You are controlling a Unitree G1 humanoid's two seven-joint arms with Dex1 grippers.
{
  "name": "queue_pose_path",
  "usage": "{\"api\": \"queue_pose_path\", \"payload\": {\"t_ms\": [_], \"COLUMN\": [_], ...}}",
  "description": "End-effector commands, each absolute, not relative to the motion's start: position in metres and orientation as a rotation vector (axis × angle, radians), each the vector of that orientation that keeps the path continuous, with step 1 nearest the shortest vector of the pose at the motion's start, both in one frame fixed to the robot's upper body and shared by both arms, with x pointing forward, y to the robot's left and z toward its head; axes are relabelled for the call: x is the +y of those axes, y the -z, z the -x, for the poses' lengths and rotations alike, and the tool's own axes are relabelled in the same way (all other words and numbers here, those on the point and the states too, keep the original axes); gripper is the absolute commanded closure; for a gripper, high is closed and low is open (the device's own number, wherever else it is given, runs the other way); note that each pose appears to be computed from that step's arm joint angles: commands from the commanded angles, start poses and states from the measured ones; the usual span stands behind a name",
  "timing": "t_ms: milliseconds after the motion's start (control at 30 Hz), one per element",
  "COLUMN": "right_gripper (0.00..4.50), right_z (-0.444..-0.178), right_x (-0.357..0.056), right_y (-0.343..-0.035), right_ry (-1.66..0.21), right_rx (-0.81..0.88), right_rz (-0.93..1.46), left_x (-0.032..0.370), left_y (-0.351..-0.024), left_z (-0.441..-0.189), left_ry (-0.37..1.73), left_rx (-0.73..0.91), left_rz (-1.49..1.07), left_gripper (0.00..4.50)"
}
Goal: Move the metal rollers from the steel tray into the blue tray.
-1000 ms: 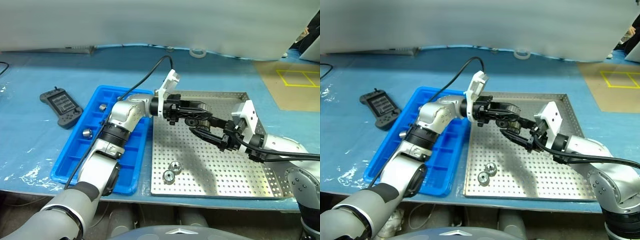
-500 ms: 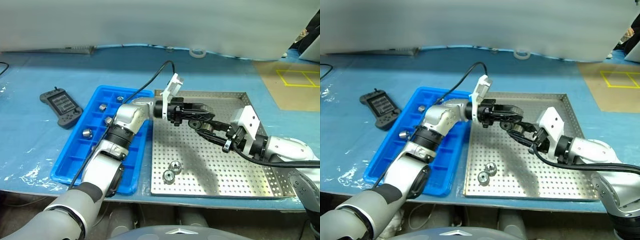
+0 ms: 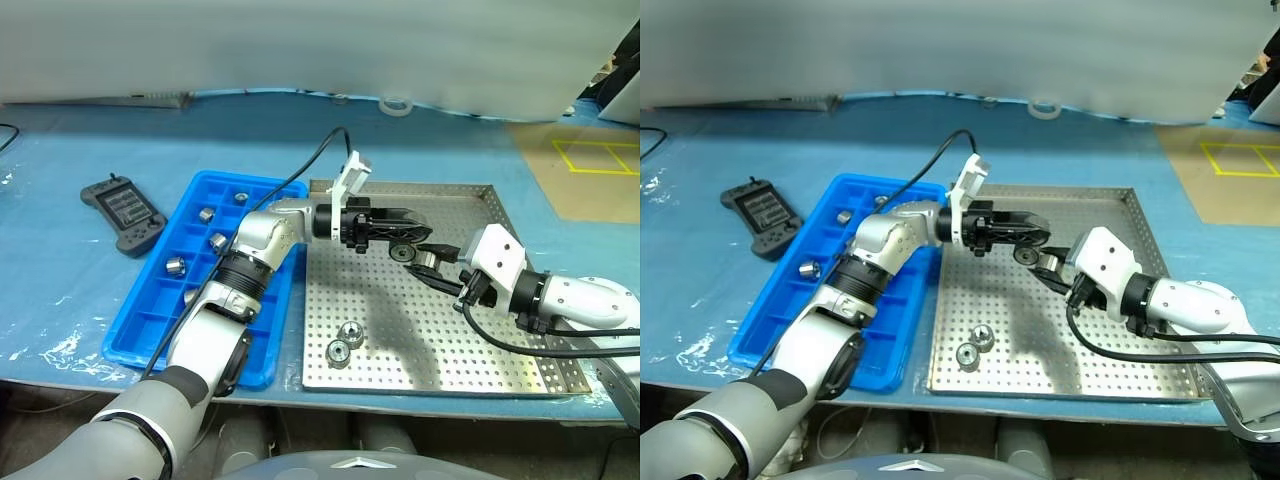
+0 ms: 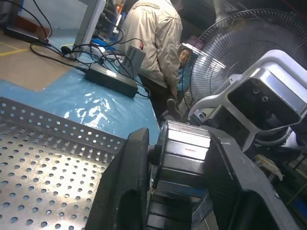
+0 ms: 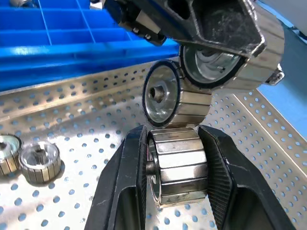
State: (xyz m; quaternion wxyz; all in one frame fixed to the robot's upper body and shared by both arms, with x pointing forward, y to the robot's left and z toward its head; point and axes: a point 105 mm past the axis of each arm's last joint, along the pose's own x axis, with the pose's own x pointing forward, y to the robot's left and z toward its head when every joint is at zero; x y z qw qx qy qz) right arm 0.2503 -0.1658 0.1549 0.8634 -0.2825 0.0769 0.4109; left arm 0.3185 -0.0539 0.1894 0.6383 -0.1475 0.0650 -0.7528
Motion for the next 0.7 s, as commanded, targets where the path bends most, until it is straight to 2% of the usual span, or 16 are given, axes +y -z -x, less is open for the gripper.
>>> {"api": "queue_pose_path", "payload": {"t_ms": [33, 467, 700], "right_gripper": [3.26, 3.26, 3.26], "right_z": [-0.246, -0.260, -0.259], "right_x": [-0.188, -0.196, -0.226], "right_y": [-0.118, -0.108, -0.097], "right_ry": [-0.866, -0.871, -0.838], "right_rx": [0.331, 0.313, 0.391], "right_rz": [0.615, 0.620, 0.689], "left_x": [-0.032, -0.006, 0.008], "left_y": [-0.232, -0.240, -0.240], "left_z": [-0.331, -0.355, -0.361], "left_ry": [1.678, 1.529, 1.478], "left_rx": [-0.071, -0.125, -0.137], "left_rz": [0.312, 0.306, 0.287], "left_gripper": [3.21, 3.21, 3.21]}}
